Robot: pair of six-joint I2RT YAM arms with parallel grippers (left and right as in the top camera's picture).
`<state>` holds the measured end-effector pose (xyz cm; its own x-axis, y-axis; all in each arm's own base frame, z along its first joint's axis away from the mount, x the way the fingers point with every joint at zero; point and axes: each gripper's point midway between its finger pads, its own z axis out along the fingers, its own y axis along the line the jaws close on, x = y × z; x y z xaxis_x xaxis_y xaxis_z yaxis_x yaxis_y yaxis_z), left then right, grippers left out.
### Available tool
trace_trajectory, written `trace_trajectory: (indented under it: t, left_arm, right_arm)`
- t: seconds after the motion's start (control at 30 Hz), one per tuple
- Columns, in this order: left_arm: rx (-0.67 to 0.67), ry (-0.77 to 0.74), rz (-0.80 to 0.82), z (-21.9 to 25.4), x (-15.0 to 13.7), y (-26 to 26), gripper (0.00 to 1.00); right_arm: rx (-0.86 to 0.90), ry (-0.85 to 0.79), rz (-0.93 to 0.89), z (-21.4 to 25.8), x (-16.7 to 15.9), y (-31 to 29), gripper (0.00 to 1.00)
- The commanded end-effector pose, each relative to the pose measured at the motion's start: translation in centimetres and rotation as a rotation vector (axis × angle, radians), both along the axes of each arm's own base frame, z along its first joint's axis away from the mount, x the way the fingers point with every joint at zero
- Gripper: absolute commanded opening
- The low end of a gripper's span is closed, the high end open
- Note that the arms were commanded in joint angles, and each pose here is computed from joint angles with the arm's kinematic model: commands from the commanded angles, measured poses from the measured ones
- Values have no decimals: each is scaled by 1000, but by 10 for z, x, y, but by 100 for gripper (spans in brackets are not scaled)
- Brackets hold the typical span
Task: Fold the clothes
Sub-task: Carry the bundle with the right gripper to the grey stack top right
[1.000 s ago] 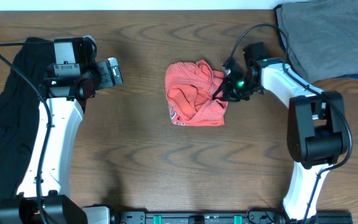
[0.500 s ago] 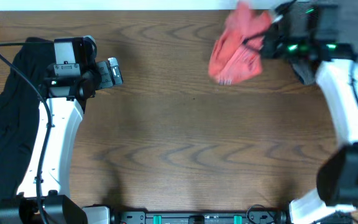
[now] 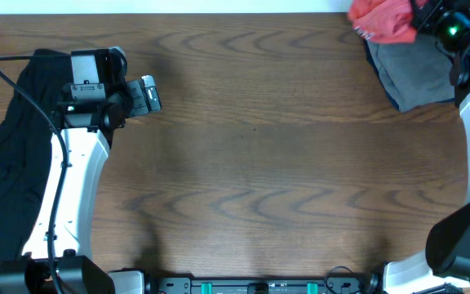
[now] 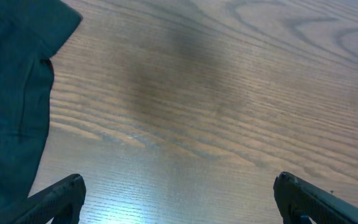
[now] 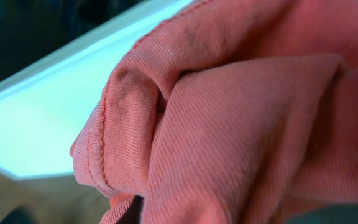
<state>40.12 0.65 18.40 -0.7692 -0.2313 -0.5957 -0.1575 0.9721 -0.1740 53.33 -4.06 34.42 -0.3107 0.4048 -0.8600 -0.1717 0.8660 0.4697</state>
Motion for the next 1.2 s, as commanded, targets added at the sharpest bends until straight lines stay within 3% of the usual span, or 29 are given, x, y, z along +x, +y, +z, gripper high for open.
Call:
trace_trajectory:
  t: [0.0,0.3,0.53,0.67,0.8,0.83,0.93,1.03,1.17]
  left_arm:
    - [6,8,16,-4,2,4,98]
    - [7,-10,16,-1,5,4,98]
    - [7,-25,16,2,8,4,98]
    - [7,-30,16,2,9,4,98]
    - [7,-29,16,2,9,4,98]
    - [7,-29,16,2,9,4,98]
    - [7,-29,16,2,9,4,98]
    - [7,-29,16,2,9,4,98]
    - [7,-29,16,2,9,4,98]
  right_arm:
    - [-7,-25,-115,-7,17,-32,1]
    - [47,1,-249,-78,53,-108,1]
    - [102,167,-324,-130,31,-158,2]
    - [147,310,-279,-148,-6,-167,39]
    - [76,404,-261,-148,-41,-170,65]
    - [47,412,-256,-143,-48,-170,69]
    - [-61,387,-243,-118,-63,-168,93]
    - [-181,303,-206,-87,-64,-158,98]
    - [-328,231,-189,-72,-48,-146,92]
